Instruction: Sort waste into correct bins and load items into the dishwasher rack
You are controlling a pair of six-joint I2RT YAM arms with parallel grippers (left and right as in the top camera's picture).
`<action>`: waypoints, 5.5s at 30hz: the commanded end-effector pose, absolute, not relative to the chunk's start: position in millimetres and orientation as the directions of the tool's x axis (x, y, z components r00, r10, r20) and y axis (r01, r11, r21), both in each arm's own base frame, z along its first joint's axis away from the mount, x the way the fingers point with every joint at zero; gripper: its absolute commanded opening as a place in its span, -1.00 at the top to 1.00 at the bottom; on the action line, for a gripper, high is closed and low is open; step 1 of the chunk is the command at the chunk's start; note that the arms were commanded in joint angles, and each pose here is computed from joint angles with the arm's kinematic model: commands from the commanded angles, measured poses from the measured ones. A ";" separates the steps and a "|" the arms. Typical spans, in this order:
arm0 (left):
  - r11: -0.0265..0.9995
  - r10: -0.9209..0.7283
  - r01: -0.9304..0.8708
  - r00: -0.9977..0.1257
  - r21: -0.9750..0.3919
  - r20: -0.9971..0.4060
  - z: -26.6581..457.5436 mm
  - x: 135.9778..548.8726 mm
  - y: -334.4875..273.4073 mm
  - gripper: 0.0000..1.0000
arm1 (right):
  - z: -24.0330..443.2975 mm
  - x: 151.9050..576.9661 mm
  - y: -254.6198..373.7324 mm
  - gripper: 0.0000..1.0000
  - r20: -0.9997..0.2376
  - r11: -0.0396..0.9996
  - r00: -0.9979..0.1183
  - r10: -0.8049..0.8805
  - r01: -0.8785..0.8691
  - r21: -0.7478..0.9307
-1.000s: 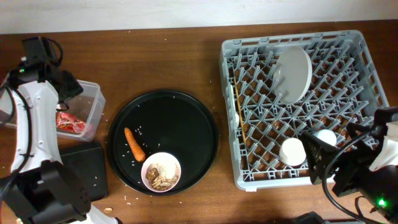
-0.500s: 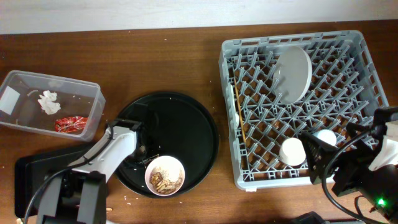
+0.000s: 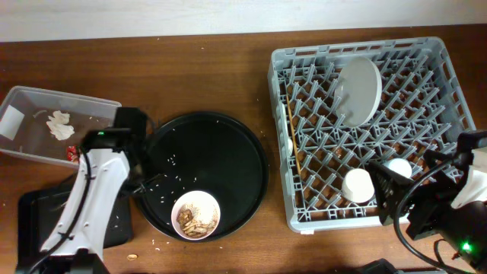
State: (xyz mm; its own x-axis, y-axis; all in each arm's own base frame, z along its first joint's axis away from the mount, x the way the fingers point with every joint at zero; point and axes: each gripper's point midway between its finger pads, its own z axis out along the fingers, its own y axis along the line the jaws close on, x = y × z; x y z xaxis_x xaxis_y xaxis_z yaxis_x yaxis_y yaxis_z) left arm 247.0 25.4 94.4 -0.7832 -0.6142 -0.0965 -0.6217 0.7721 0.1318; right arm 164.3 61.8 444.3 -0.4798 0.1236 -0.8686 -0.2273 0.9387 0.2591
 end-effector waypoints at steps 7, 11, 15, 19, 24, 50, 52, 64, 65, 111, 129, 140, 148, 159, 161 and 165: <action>0.495 -0.869 -0.868 -0.493 0.036 0.045 61.4 202.5 93.5 -0.28 | 446.0 164.2 61.1 -0.97 -0.872 0.939 -0.473 0.125 -0.227 0.257; 0.775 -0.631 -0.630 -0.773 -0.046 -0.065 105.6 216.8 41.0 -0.34 | 445.9 164.3 61.2 -0.97 -0.872 0.939 -0.473 0.125 -0.227 0.257; 0.990 0.112 0.126 -0.976 -0.063 -0.188 111.6 215.7 -98.5 -0.30 | 445.9 164.3 61.2 -0.97 -0.872 0.939 -0.473 0.125 -0.227 0.257; 0.914 0.396 0.378 -0.912 0.149 -0.111 69.3 186.4 -149.6 -0.03 | 445.9 164.3 61.2 -0.97 -0.872 0.939 -0.473 0.125 -0.227 0.257; 0.893 0.411 0.410 -0.911 0.184 0.036 13.6 178.1 -165.0 0.40 | 446.0 164.2 61.1 -0.97 -0.872 0.939 -0.473 0.125 -0.227 0.257; 0.712 -0.570 -0.201 -0.725 -0.673 -0.387 139.2 235.0 66.3 1.00 | 445.9 164.3 61.2 -0.97 -0.872 0.939 -0.473 0.125 -0.226 0.258; 0.647 -0.645 -0.165 -0.639 -0.745 -0.419 141.0 225.6 76.4 1.00 | 445.9 164.3 61.2 -0.97 -0.872 0.939 -0.473 0.125 -0.227 0.258; 0.364 -0.873 0.112 -0.306 -0.925 -0.381 186.4 217.8 105.4 1.00 | 445.9 164.3 61.2 -0.97 -0.872 0.939 -0.473 0.125 -0.226 0.258; 0.348 -0.879 0.106 -0.308 -0.931 -0.364 184.0 218.2 106.2 1.00 | 446.0 164.2 61.2 -0.98 -0.872 0.939 -0.473 0.125 -0.227 0.257; 0.581 -0.675 0.139 -0.468 -0.802 -0.570 210.9 245.7 75.5 1.00 | 446.0 164.2 61.2 -0.97 -0.872 0.939 -0.473 0.125 -0.227 0.257; 0.232 -0.413 0.677 -0.582 -0.698 -0.701 283.5 358.0 -254.8 1.00 | 445.9 164.3 61.2 -0.97 -0.872 0.939 -0.473 0.125 -0.227 0.257; 0.107 -0.171 0.539 -0.818 -0.836 -0.549 170.3 366.9 -421.3 0.56 | 446.0 164.2 61.1 -0.97 -0.872 0.939 -0.473 0.125 -0.227 0.257; 0.095 -0.177 0.571 -0.796 -0.815 -0.578 217.6 419.3 -303.3 -0.98 | 445.9 164.3 61.2 -0.97 -0.872 0.939 -0.473 0.125 -0.227 0.257; 0.941 -0.121 0.111 -0.774 -0.321 -0.621 218.7 339.2 -116.8 -0.98 | 445.9 164.3 61.2 -0.97 -0.872 0.939 -0.473 0.125 -0.227 0.257; 0.988 -0.150 -0.079 -0.658 -0.130 -0.738 272.1 279.5 -43.5 -0.98 | 445.9 164.3 61.2 -0.97 -0.872 0.939 -0.473 0.125 -0.227 0.257; 0.975 -0.193 -0.181 -0.405 -0.129 -0.894 333.8 177.2 12.9 -0.98 | 445.9 164.3 61.2 -0.97 -0.872 0.939 -0.473 0.125 -0.227 0.257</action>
State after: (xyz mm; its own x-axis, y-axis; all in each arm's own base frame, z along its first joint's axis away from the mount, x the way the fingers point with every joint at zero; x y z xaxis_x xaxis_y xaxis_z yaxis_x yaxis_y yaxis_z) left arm 207.9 -18.1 316.8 -0.5111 -0.2078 -0.8340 -0.0971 0.9781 -0.1842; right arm 164.5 61.8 444.6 -0.4791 0.1265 -0.8686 -0.2260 0.9384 0.2614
